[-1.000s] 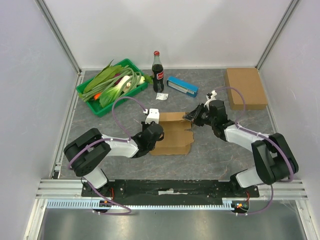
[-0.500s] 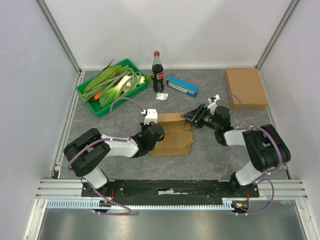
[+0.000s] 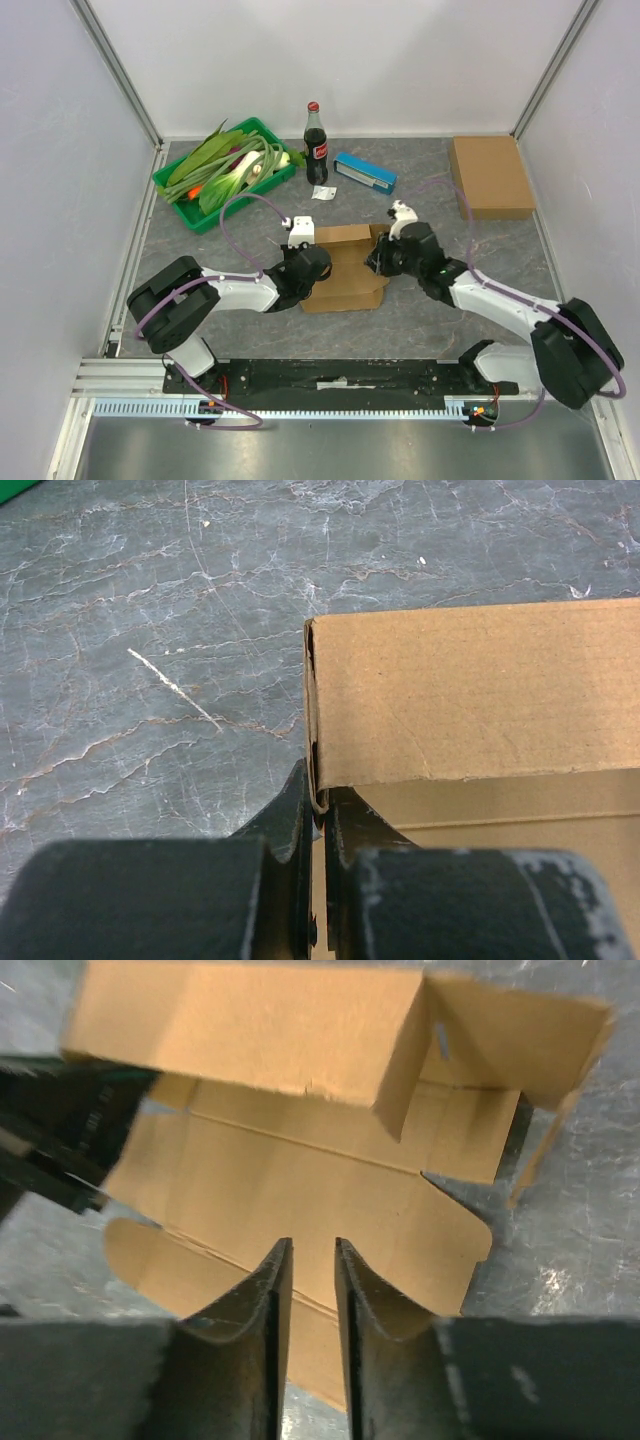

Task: Fold the paper box

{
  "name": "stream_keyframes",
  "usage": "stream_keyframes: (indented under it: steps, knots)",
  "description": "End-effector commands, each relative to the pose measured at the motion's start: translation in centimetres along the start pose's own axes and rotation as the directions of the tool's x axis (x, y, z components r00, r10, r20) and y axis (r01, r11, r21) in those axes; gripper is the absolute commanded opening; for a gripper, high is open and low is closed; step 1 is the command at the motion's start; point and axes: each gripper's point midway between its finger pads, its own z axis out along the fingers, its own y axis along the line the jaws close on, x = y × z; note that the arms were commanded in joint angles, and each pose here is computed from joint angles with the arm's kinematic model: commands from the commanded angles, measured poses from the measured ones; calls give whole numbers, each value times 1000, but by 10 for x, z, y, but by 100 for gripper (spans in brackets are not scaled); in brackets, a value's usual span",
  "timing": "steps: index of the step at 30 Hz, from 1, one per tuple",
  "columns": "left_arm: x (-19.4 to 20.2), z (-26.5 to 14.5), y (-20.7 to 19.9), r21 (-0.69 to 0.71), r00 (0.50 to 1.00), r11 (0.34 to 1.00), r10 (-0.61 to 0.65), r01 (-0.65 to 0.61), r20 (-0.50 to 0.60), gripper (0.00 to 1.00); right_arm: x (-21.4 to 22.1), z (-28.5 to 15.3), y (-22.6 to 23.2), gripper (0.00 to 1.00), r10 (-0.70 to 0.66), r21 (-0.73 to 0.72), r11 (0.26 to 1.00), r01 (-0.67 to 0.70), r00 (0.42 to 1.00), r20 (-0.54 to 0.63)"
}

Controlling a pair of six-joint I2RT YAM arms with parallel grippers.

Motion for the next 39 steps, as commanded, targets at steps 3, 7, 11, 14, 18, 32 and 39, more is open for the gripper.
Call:
stream_keyframes:
  steps: [3,7,11,14,18,32,39]
  knots:
    - [-13,1,-6,-17,998,998,-53,53,28,2,-7,20,-52,9,-214,356,912,206,977,-18]
    - [-11,0,-3,-20,999,999,-46,46,27,2,-19,22,-75,2,-276,489,833,258,960,-37]
    - [-11,-1,-1,-21,999,999,-43,44,30,2,-23,33,-81,0,-316,509,808,296,948,-50]
    - [-11,0,-1,-25,999,999,-37,38,33,2,-30,36,-81,0,-329,519,802,296,944,-30]
    - [-12,0,-1,-23,999,999,-40,41,35,2,-22,49,-89,0,-361,528,774,350,929,-86]
    - [-9,0,-2,-12,999,999,-40,40,30,2,-28,56,-35,0,-153,210,969,127,982,115]
    - [-8,0,-4,-3,998,999,-50,50,28,2,-11,68,-20,0,59,27,998,-63,990,125]
